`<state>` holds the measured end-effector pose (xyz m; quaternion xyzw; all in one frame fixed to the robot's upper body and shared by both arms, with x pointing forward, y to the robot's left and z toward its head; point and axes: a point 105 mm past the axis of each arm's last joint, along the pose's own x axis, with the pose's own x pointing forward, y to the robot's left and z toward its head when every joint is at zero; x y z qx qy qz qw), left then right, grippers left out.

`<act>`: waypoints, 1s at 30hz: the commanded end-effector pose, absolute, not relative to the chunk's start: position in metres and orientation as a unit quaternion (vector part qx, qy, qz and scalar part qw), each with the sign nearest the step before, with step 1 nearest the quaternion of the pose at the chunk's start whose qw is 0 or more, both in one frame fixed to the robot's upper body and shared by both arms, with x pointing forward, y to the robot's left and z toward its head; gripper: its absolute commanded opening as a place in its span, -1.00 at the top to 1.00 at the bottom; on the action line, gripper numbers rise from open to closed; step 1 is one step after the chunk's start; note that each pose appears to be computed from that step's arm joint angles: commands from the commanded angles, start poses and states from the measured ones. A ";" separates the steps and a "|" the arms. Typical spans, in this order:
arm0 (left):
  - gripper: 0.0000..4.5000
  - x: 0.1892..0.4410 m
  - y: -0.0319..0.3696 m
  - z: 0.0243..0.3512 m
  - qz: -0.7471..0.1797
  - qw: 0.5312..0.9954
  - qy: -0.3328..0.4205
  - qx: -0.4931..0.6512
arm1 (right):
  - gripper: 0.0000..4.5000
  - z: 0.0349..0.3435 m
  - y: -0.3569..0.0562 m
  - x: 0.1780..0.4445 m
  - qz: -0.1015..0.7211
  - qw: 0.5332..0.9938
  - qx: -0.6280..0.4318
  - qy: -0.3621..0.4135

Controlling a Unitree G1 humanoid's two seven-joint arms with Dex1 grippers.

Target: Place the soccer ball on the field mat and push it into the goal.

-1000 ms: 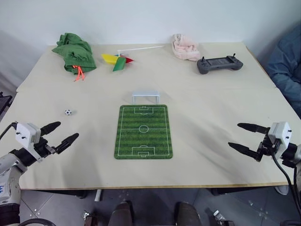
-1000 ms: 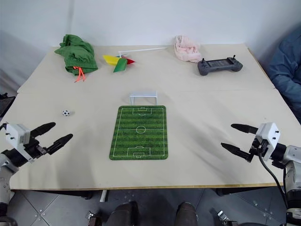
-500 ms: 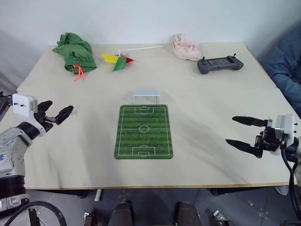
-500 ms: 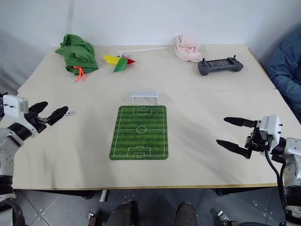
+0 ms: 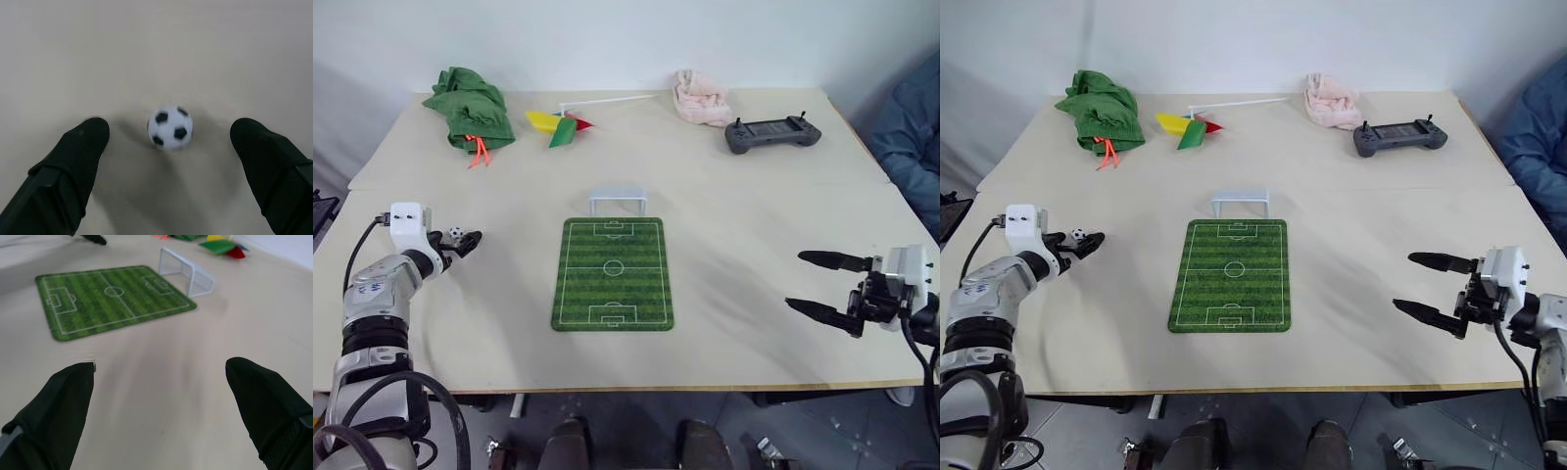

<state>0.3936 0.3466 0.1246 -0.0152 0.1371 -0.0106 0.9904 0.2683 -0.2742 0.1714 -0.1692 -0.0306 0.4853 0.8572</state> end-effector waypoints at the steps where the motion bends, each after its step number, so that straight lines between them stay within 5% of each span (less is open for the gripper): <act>1: -0.99 0.393 0.352 0.121 -0.011 0.989 0.150 -0.008 | -1.00 0.189 -0.279 0.264 0.483 0.854 -0.189 -0.046; 9: -0.91 0.396 0.345 0.112 -0.038 0.985 0.166 0.004 | -1.00 0.191 -0.285 0.263 0.477 0.856 -0.195 -0.039; 21: 0.59 0.405 0.338 0.119 -0.059 0.985 0.160 0.033 | -1.00 0.191 -0.287 0.263 0.477 0.856 -0.194 -0.036; 30: 0.64 0.408 0.338 0.132 -0.064 0.987 0.140 0.050 | -1.00 0.193 -0.287 0.265 0.475 0.857 -0.197 -0.033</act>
